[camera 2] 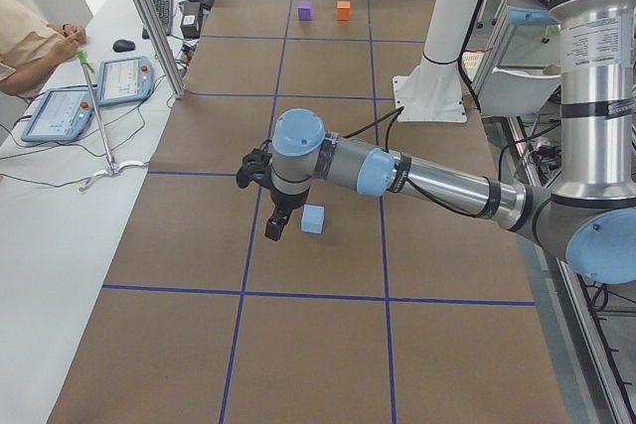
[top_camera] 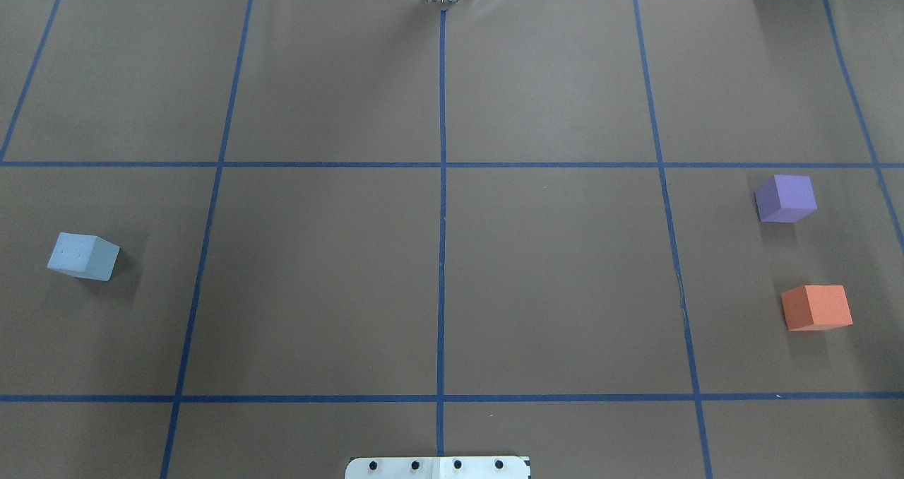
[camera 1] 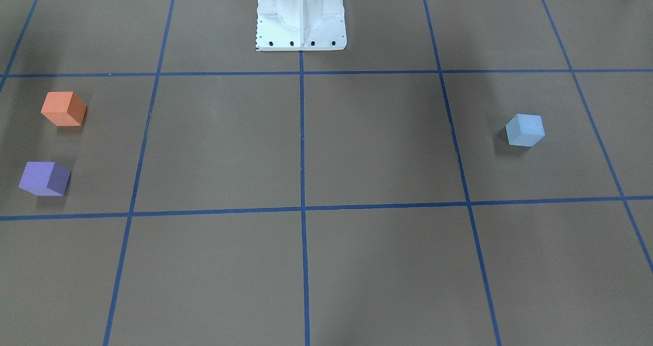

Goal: Place blue block between orange and purple blocks

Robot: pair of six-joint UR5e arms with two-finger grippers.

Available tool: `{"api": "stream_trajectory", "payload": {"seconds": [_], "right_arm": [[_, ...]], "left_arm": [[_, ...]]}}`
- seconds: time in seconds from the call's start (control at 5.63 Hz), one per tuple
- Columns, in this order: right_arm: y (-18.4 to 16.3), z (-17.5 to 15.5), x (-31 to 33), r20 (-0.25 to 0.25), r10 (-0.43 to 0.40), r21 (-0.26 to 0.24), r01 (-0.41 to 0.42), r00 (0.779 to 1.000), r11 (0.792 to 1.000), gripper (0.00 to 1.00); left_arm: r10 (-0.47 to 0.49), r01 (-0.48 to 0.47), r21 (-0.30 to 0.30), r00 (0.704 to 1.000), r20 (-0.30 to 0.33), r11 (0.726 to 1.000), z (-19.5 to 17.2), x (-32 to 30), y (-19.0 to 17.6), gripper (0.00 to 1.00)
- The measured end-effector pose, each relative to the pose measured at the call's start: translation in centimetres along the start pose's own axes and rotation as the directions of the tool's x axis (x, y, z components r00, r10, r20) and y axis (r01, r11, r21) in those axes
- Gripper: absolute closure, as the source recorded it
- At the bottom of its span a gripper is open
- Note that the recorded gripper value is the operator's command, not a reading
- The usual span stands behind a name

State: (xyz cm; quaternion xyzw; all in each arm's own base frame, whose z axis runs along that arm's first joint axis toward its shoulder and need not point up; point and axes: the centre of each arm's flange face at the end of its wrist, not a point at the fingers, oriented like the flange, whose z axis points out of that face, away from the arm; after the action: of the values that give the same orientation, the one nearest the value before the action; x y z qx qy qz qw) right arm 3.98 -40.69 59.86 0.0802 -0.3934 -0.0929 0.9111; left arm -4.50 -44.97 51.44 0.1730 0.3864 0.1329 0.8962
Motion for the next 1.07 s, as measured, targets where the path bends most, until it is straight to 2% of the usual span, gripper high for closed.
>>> {"api": "stream_trajectory", "payload": {"seconds": [0.18,0.36,0.53,0.71,1.07], "right_arm": [[0.0,-0.9,-0.6,-0.008,0.002,0.004,-0.002,1.000,1.000,0.00],[-0.1,-1.4,-0.9,-0.033,-0.004,0.008,0.005,0.999,1.000,0.00],[0.0,-1.6,-1.0,-0.058,-0.011,0.007,0.011,0.998,1.000,0.00],[0.2,-1.6,-1.1,-0.061,-0.011,0.004,0.011,0.998,1.000,0.00],[0.8,-1.3,-0.9,-0.059,-0.002,-0.005,0.002,0.998,1.000,0.00]], "left_arm": [[0.012,-0.012,0.043,1.000,0.000,0.999,-0.2,0.2,-0.4,0.00],[-0.048,0.049,0.048,0.999,-0.013,0.998,0.5,0.6,0.0,0.00],[-0.144,0.144,0.008,0.989,-0.046,0.990,2.4,1.4,1.5,0.00],[-0.211,0.209,-0.030,0.974,-0.085,0.977,4.8,3.2,3.2,0.00],[-0.277,0.269,-0.074,0.950,-0.144,0.960,10.6,7.9,6.6,0.00]]}}
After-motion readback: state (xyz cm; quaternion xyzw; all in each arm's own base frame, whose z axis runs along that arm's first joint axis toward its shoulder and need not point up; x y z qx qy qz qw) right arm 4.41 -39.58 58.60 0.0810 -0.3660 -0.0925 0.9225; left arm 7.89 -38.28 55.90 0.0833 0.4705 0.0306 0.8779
